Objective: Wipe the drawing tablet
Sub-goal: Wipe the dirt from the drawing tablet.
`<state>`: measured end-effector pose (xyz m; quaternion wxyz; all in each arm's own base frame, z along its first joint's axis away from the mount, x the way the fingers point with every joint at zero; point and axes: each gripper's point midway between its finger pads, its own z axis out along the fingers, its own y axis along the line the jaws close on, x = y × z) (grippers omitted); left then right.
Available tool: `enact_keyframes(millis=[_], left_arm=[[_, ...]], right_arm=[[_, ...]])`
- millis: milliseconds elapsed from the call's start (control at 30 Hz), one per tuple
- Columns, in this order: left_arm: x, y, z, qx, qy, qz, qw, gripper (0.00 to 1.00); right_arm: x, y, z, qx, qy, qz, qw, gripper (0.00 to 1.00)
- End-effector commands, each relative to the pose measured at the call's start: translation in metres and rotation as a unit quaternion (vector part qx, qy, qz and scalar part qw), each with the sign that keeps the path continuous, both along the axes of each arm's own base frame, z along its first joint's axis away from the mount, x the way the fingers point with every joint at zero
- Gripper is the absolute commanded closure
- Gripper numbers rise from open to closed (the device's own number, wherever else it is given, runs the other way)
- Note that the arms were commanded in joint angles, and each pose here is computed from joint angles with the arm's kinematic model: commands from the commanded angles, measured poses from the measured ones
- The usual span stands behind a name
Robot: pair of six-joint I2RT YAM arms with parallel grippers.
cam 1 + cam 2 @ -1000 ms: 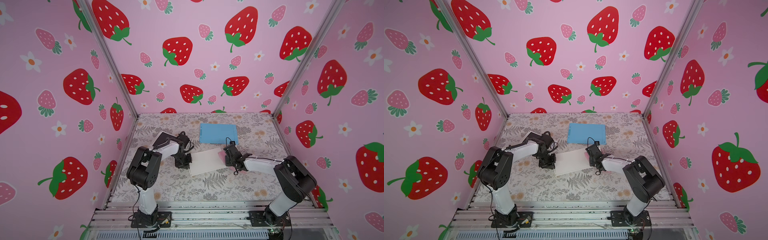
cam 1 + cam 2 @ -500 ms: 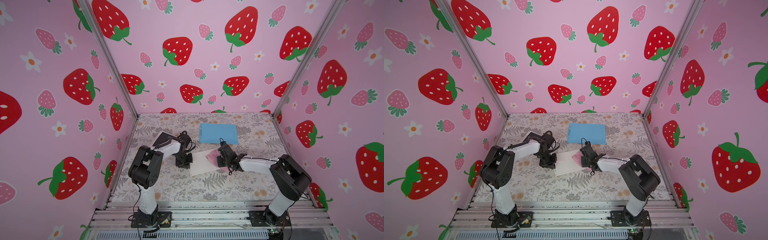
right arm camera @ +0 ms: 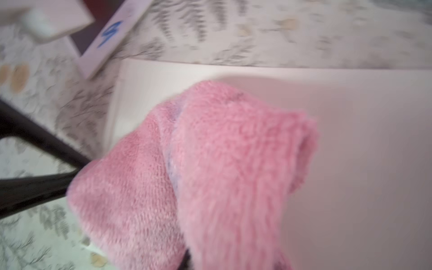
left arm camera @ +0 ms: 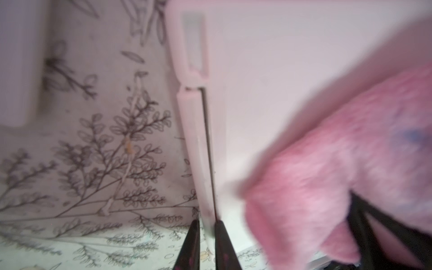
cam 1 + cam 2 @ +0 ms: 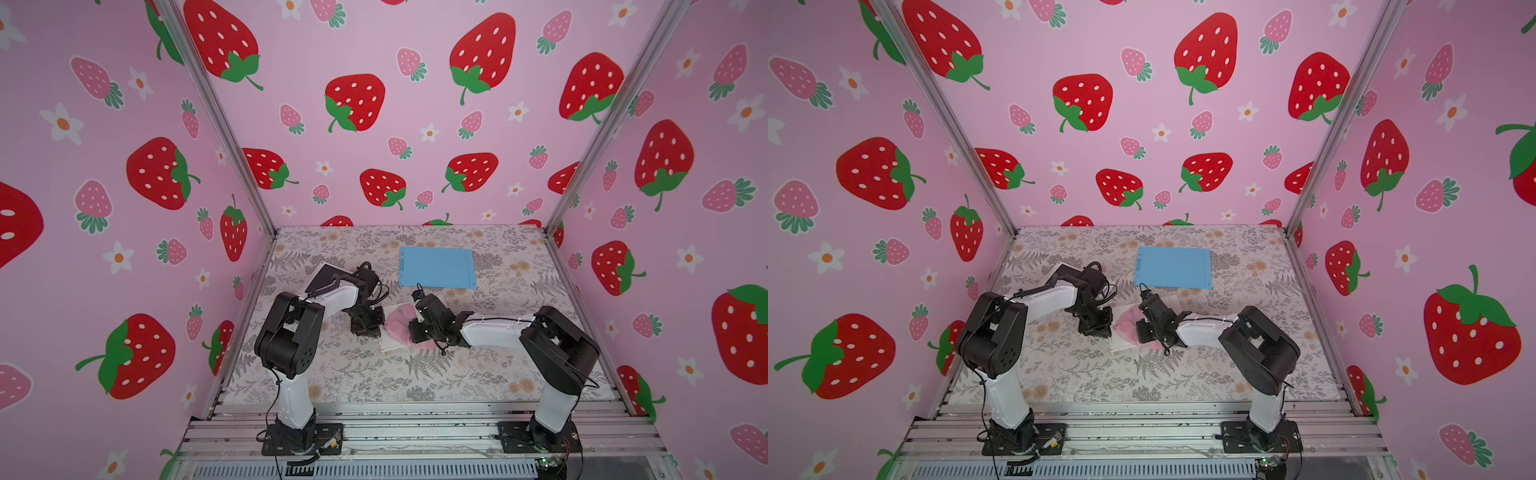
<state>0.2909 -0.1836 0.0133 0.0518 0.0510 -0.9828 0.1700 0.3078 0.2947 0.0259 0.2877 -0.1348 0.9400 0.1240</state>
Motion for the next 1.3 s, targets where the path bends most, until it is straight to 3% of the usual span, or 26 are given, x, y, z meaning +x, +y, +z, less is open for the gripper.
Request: enact_keyframes(millis=[0,167,400,467,600,667,767,833,900,1033,1133,1267], left_arm=[[-0.022,0.023,-0.054,0.061,0.041,-0.005,0.997,0.86],[-0.024,0.026,-0.057,0.062,0.046,-0.003,0.997,0.86],[-0.027,0.028,-0.056,0.059,0.049,-0.004,0.997,0.86],[-0.027,0.028,-0.056,0.059,0.049,-0.007,0.997,0.86],[-0.029,0.031,-0.057,0.060,0.052,-0.006,0.997,0.86],[-0.029,0.032,-0.057,0.061,0.052,-0.005,0.997,0.86],[-0.030,0.034,-0.057,0.062,0.053,-0.004,0.997,0.86],[-0.030,0.034,-0.057,0.062,0.054,-0.003,0.997,0.86],[-0.030,0.034,-0.057,0.062,0.053,-0.002,0.997,0.86],[-0.030,0.035,-0.058,0.062,0.054,-0.002,0.997,0.86],[-0.028,0.034,-0.056,0.060,0.052,-0.001,0.997,0.86],[-0.027,0.034,-0.056,0.060,0.052,0.001,0.997,0.86]], right_arm=[[-0.007,0.014,0.009,-0.001,-0.008,0.028,1.000,1.00],[-0.038,0.086,0.018,0.026,-0.005,0.116,0.993,1.00],[-0.021,0.031,0.001,-0.002,0.002,0.053,0.999,1.00],[-0.025,0.039,0.006,-0.007,-0.009,0.080,0.997,1.00],[-0.056,0.096,0.016,-0.016,-0.043,0.182,0.982,1.00],[-0.056,0.107,0.015,-0.023,-0.048,0.187,0.981,1.00],[-0.025,0.069,0.003,-0.048,-0.032,0.106,0.993,1.00],[0.000,0.017,-0.009,-0.081,-0.006,0.023,0.996,1.00],[0.016,-0.037,-0.016,-0.124,0.014,-0.041,0.991,1.00],[0.023,-0.135,-0.013,-0.218,0.040,-0.151,0.963,1.00],[0.024,-0.136,0.005,-0.215,0.011,-0.149,0.965,1.00],[0.020,-0.069,0.040,-0.175,-0.067,-0.078,0.979,1.00]])
